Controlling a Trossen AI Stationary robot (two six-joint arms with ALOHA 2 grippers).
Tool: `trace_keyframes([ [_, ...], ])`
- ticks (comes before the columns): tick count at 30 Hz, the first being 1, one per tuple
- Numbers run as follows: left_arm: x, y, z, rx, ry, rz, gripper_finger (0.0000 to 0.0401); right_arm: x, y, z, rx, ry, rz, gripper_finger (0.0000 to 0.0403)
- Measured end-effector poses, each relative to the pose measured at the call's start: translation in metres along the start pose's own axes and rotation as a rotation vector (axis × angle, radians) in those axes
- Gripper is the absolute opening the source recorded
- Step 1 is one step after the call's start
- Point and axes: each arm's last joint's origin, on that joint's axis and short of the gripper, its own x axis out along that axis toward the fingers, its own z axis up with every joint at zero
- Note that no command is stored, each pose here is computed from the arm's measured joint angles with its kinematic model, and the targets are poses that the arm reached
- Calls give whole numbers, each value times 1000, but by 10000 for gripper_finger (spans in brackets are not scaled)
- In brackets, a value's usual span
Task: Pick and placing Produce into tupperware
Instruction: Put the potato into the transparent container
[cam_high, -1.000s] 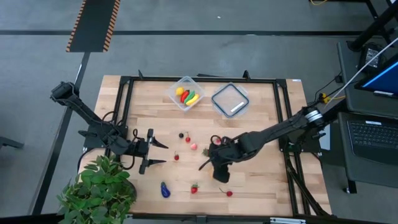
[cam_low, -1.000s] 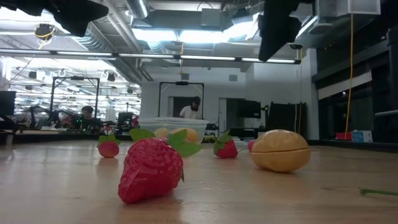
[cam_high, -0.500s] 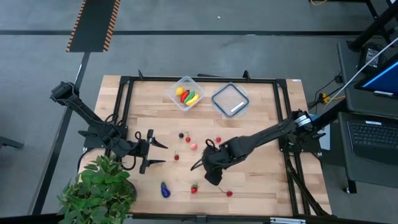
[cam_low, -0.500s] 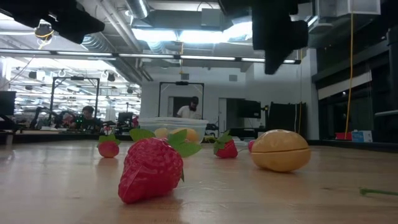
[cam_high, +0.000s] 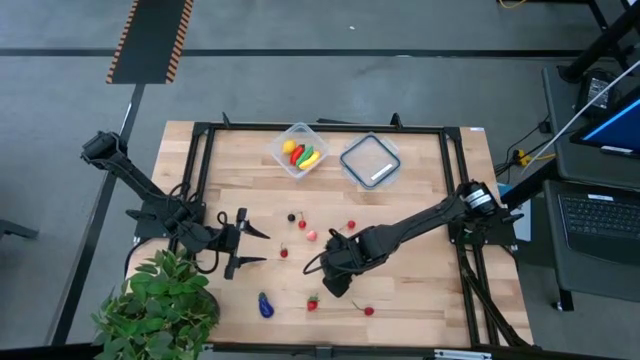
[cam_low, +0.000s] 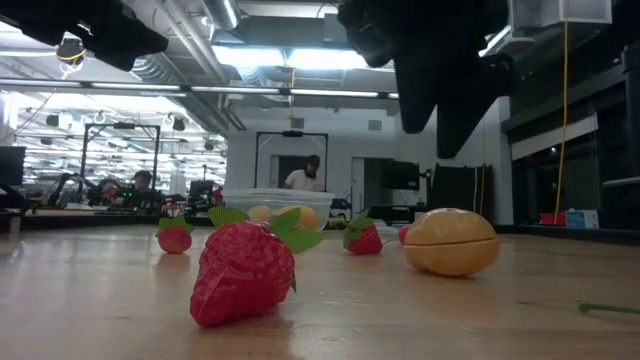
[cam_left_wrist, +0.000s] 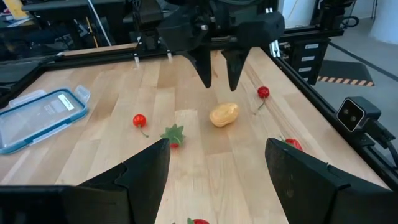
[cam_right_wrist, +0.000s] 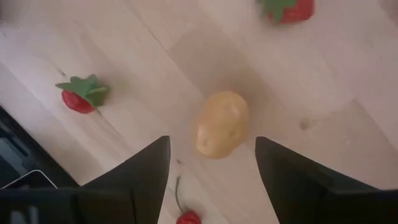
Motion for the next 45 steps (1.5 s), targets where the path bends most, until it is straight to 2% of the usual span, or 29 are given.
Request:
trace_keyframes([
  [10, 0, 0, -1, 6, 12, 2, 257, 13, 7, -12, 70, 16, -17, 237],
  [17, 0, 0, -1, 2, 12, 1, 257, 22, 12, -13, 65, -25, -7, 237],
  [27, 0, 0, -1, 0, 11, 0, 257, 55, 10, -13, 66, 6, -80, 237],
  [36, 0, 0, -1, 0, 11, 0, 257, 59, 10, -13, 60, 7, -85, 237],
  [39, 0, 0, -1, 0, 11, 0, 257, 59, 10, -13, 36, 8, -84, 237],
  [45, 0, 0, -1, 0, 11, 0, 257, 59, 9, -10, -117, 12, -85, 237],
])
